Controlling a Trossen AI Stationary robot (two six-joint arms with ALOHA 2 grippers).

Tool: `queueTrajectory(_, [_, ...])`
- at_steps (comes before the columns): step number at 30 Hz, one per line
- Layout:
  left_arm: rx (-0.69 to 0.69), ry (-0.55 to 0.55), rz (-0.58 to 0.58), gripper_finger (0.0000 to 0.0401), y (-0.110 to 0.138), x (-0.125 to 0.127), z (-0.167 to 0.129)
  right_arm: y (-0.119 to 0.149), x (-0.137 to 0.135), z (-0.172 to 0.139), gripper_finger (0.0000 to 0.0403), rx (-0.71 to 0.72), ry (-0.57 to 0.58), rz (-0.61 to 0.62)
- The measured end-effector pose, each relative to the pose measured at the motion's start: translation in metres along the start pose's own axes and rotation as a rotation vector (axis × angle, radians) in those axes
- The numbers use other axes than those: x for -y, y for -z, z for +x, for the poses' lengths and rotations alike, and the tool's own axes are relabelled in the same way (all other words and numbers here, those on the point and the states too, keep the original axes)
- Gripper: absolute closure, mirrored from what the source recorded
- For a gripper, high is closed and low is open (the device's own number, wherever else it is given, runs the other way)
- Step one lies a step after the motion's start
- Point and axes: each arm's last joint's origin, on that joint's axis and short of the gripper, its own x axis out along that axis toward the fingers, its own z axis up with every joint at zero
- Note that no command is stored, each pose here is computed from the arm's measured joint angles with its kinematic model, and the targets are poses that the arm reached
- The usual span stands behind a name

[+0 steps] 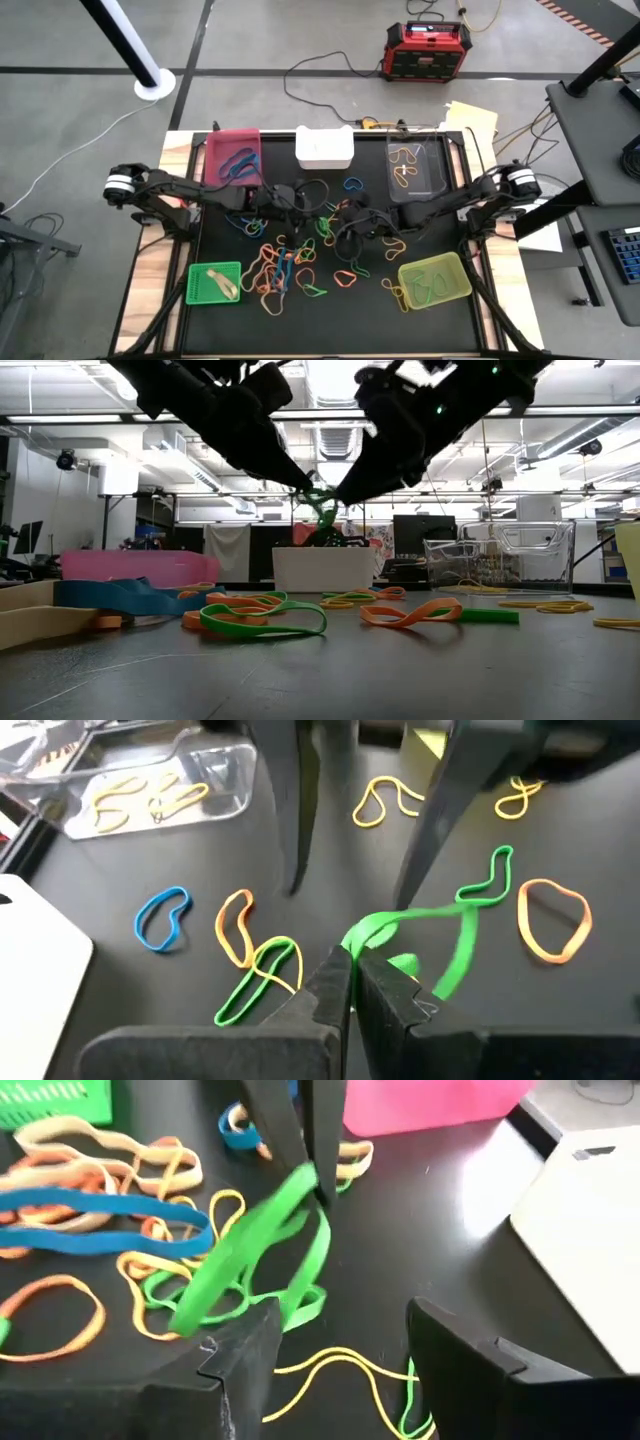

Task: Sort rubber bands into baskets
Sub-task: Put the green rubber band into the yellow bin

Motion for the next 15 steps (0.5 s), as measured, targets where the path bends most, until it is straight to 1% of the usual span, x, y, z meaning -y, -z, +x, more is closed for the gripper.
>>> queueTrajectory(7, [0.019,-0.002,-0.004,0.0401,-0.002,0.000,0.000,0.004,0.000,0.013,0.0194,0.011,-0.017,0.002])
queueTrajectory(10, [0.019,-0.002,-0.004,0.0401,-0.002,0.000,0.000,0.003,0.000,0.016,0.0208,0.034,-0.017,-0.010])
queueTrajectory(13, [0.017,-0.003,-0.002,0.0401,-0.002,0.000,0.000,0.002,-0.001,0.018,0.0248,0.060,-0.011,-0.025])
queueTrajectory(15, [0.016,-0.005,-0.008,0.0401,-0.002,0.000,0.000,0.002,-0.001,0.019,0.0295,0.060,-0.011,-0.034])
